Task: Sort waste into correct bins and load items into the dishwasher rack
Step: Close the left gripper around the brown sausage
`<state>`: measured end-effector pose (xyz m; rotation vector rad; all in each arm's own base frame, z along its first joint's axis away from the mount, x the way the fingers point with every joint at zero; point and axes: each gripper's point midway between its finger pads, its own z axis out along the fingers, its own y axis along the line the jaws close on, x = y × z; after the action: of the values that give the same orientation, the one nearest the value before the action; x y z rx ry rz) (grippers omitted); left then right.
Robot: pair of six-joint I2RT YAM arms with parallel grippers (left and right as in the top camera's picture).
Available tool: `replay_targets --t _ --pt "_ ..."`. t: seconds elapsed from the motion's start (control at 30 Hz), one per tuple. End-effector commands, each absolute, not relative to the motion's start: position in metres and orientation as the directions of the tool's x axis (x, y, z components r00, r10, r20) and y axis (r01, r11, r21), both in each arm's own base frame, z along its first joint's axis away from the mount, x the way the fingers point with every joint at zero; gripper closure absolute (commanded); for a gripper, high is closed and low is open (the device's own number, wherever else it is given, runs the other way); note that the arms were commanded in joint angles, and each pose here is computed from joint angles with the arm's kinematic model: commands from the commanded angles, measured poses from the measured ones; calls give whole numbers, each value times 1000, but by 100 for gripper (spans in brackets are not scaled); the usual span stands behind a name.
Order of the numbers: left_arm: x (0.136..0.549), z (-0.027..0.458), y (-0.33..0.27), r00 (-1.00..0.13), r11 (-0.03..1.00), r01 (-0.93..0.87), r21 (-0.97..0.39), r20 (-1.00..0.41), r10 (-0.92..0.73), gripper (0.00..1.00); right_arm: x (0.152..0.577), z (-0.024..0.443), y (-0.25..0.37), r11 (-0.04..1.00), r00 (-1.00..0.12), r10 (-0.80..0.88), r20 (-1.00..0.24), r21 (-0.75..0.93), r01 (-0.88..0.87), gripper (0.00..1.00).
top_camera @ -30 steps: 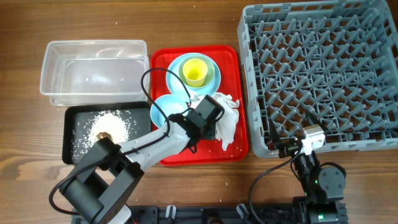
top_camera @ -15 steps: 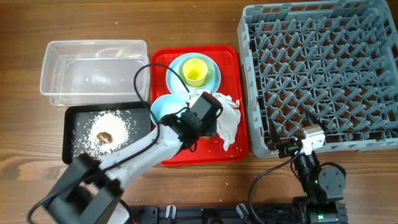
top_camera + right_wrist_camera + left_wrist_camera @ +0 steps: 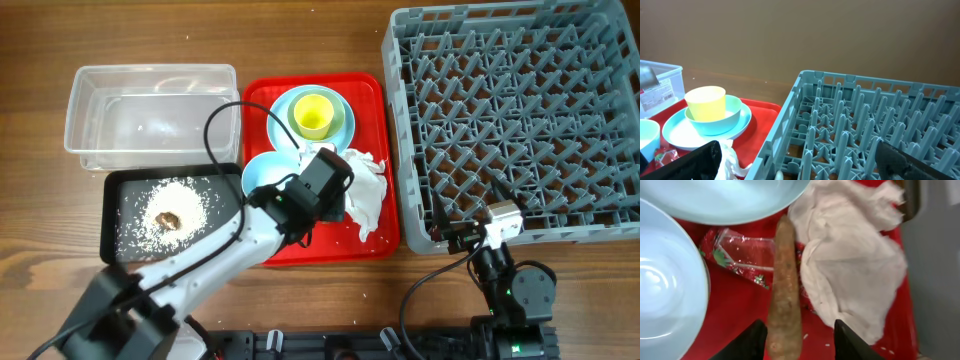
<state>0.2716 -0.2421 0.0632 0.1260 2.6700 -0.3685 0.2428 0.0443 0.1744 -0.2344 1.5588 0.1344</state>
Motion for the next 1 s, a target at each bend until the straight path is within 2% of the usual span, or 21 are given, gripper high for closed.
replay_targets --t 0.0,0.2,0.37,0.53,0.77,0.97 --pt "272 41 -241 -915 972 136 -191 -401 49 54 243 176 46 970 14 -50 -999 -52 -237 0" --pt "274 22 -243 -923 976 132 -174 -380 57 52 243 176 46 970 14 -50 -999 -52 -237 0" --pt "272 14 -241 -929 979 130 -159 -364 65 56 243 176 46 970 15 -51 -999 -53 -237 0" --pt "270 0 -240 -938 982 129 -138 -338 76 56 243 176 46 970 15 -50 -999 -52 -237 1" --pt "269 -8 -240 -941 983 127 -130 -328 78 72 243 176 46 970 14 -50 -999 -52 -237 0" --pt "274 11 -244 -928 978 133 -162 -367 65 80 243 176 46 970 15 -51 -999 -53 -237 0"
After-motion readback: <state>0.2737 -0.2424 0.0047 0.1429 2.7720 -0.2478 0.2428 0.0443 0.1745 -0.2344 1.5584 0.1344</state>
